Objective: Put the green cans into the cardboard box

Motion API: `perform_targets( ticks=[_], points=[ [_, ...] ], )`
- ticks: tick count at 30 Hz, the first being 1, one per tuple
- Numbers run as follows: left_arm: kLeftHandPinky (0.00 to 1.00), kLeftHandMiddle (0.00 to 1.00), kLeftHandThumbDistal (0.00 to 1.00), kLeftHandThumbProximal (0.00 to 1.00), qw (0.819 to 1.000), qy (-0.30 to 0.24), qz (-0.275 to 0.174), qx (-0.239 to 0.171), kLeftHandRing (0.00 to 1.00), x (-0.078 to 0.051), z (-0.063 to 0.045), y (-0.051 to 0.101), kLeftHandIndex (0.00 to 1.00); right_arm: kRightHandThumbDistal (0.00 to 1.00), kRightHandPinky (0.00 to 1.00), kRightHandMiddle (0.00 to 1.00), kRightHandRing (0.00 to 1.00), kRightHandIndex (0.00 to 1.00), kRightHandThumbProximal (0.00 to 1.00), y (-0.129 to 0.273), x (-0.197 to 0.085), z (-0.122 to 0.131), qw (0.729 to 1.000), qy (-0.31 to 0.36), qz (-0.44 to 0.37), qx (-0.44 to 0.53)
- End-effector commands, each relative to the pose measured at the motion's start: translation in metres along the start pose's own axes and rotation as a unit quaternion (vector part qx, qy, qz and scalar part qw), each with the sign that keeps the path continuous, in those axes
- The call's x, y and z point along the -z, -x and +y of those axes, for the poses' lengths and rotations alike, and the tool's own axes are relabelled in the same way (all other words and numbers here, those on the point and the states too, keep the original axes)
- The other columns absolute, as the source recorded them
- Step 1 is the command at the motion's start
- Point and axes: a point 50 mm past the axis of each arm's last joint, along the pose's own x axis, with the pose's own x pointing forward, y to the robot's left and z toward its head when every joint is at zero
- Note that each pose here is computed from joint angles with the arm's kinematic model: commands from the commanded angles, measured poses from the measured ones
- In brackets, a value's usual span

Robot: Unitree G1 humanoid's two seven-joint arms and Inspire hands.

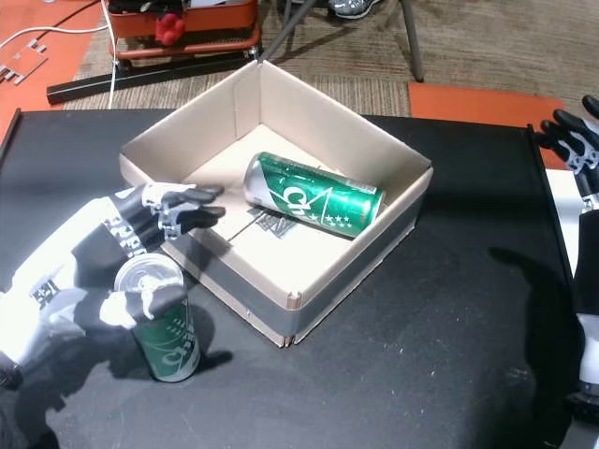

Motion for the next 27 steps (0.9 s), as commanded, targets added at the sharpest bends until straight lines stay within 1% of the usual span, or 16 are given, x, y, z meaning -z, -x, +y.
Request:
perform_targets(
  ticks=[1, 4, 6, 7, 9, 11, 16, 19, 22, 24, 27],
  points=[
    [0.78, 0.9, 0.8, 0.15, 1.0, -0.001, 0.008, 0.006, 0.93, 0.003, -0.003, 0.002, 0.93, 0.64, 0.71, 0.61, 0.63, 0.65, 0.78, 0.003, -0.004, -0.006, 1.0, 0.005, -0.005, 0.005],
    [0.78, 0.9, 0.81, 0.14, 1.0, -0.006, 0.011, 0.008, 0.93, 0.003, -0.003, 0.003, 0.93, 0.67, 0.72, 0.61, 0.63, 0.65, 0.82, 0.005, -0.006, -0.009, 1.0, 0.019, -0.005, 0.002],
    [0.79, 0.9, 0.81, 0.12, 1.0, -0.018, 0.017, 0.011, 0.93, 0.002, -0.003, 0.005, 0.93, 0.67, 0.71, 0.6, 0.61, 0.65, 0.81, 0.005, -0.007, -0.01, 1.0, 0.022, -0.005, 0.002],
    [0.79, 0.91, 0.81, 0.11, 0.999, -0.023, 0.02, 0.012, 0.93, 0.002, -0.003, 0.006, 0.95, 0.67, 0.71, 0.6, 0.61, 0.64, 0.81, 0.005, -0.007, -0.011, 1.0, 0.022, -0.006, 0.003],
    [0.78, 0.92, 0.83, 0.12, 0.999, -0.032, 0.027, 0.015, 0.92, 0.002, -0.003, 0.007, 0.98, 0.65, 0.7, 0.59, 0.6, 0.64, 0.8, 0.006, -0.008, -0.012, 1.0, 0.021, -0.007, 0.003],
    [0.77, 0.92, 0.85, 0.14, 0.998, -0.041, 0.038, 0.021, 0.91, 0.003, -0.003, 0.009, 0.99, 0.66, 0.7, 0.59, 0.6, 0.64, 0.81, 0.006, -0.009, -0.014, 1.0, 0.023, -0.008, 0.002],
    [0.75, 0.9, 0.81, 0.12, 0.997, -0.052, 0.054, 0.036, 0.9, 0.003, -0.003, 0.012, 0.97, 0.65, 0.7, 0.59, 0.59, 0.64, 0.79, 0.008, -0.012, -0.017, 1.0, 0.015, -0.007, 0.003],
    [0.74, 0.89, 0.81, 0.11, 0.996, -0.054, 0.063, 0.042, 0.88, 0.003, -0.002, 0.014, 0.96, 0.66, 0.7, 0.58, 0.58, 0.63, 0.8, 0.009, -0.013, -0.019, 1.0, 0.016, -0.01, 0.001],
    [0.73, 0.87, 0.82, 0.12, 0.995, -0.054, 0.072, 0.043, 0.87, 0.004, -0.001, 0.016, 0.94, 0.64, 0.69, 0.58, 0.58, 0.62, 0.8, 0.01, -0.015, -0.021, 1.0, 0.017, -0.012, 0.003],
    [0.71, 0.86, 0.84, 0.13, 0.994, -0.056, 0.081, 0.042, 0.87, 0.005, 0.0, 0.018, 0.93, 0.65, 0.69, 0.57, 0.58, 0.62, 0.8, 0.011, -0.016, -0.023, 1.0, 0.021, -0.011, 0.008],
    [0.71, 0.85, 0.82, 0.13, 0.994, -0.055, 0.085, 0.036, 0.86, 0.005, 0.0, 0.02, 0.91, 0.64, 0.69, 0.58, 0.58, 0.62, 0.81, 0.012, -0.017, -0.024, 1.0, 0.021, -0.011, 0.01]
  ],
)
